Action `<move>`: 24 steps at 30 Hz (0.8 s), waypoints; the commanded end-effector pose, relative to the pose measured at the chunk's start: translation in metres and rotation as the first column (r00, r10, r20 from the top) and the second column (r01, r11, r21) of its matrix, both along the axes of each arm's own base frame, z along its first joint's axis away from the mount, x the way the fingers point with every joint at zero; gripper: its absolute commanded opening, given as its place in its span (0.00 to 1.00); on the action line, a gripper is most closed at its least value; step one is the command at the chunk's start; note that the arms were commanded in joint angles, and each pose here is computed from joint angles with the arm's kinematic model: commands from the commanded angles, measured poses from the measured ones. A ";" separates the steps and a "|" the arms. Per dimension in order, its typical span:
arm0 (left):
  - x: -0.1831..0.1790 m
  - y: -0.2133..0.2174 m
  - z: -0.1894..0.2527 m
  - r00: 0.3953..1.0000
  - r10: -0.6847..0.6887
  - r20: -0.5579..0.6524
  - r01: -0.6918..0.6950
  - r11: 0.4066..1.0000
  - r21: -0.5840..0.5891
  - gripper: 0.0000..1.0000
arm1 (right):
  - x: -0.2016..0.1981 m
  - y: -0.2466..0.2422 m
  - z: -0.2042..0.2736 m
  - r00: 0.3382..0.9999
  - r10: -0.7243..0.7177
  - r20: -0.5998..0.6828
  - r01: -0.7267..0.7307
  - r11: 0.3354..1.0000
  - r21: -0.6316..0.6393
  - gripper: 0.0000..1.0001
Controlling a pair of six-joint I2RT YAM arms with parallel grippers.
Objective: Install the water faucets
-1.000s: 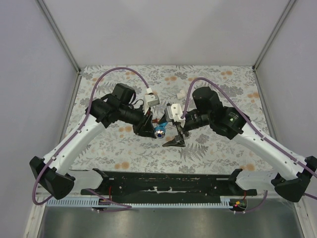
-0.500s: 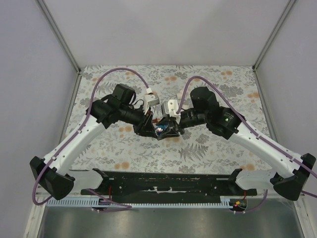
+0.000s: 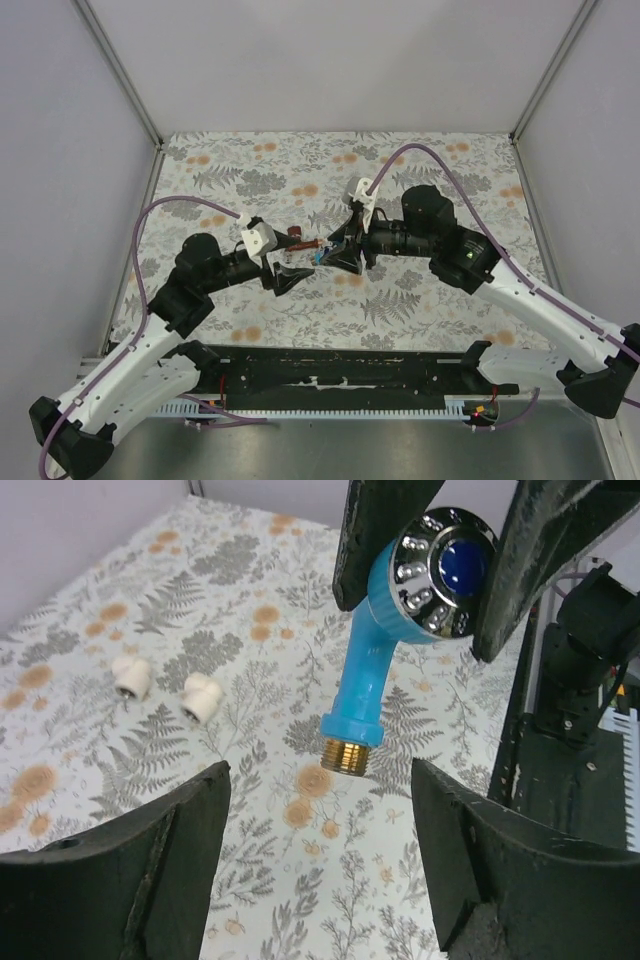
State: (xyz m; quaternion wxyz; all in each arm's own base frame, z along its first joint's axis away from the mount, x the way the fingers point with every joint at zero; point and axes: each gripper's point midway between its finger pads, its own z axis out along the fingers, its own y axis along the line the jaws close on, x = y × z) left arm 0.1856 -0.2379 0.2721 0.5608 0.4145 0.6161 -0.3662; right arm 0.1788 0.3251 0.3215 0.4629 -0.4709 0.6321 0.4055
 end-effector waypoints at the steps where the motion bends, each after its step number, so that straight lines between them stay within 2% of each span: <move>1: 0.006 -0.004 0.050 0.961 0.006 0.275 0.031 0.991 -0.132 0.78 | 0.009 -0.006 0.034 0.985 -0.142 -0.095 0.155 0.978 0.138 0.00; 5: -0.002 -0.016 0.044 0.957 -0.095 0.274 0.128 0.986 -0.106 0.77 | 0.014 -0.006 0.035 0.963 -0.195 -0.186 0.228 0.958 0.174 0.00; 11: -0.005 -0.029 0.041 0.942 -0.161 0.296 0.196 0.976 -0.094 0.75 | 0.015 -0.001 0.029 0.937 -0.204 -0.282 0.266 0.943 0.201 0.00; 19: 0.001 -0.033 0.011 0.953 -0.183 0.242 0.197 0.980 -0.032 0.72 | 0.019 -0.007 0.033 0.920 -0.243 -0.306 0.319 0.919 0.230 0.00; 24: 0.005 -0.035 0.001 0.961 -0.184 0.206 0.190 0.982 -0.011 0.66 | 0.017 -0.008 0.036 0.919 -0.239 -0.314 0.322 0.913 0.249 0.00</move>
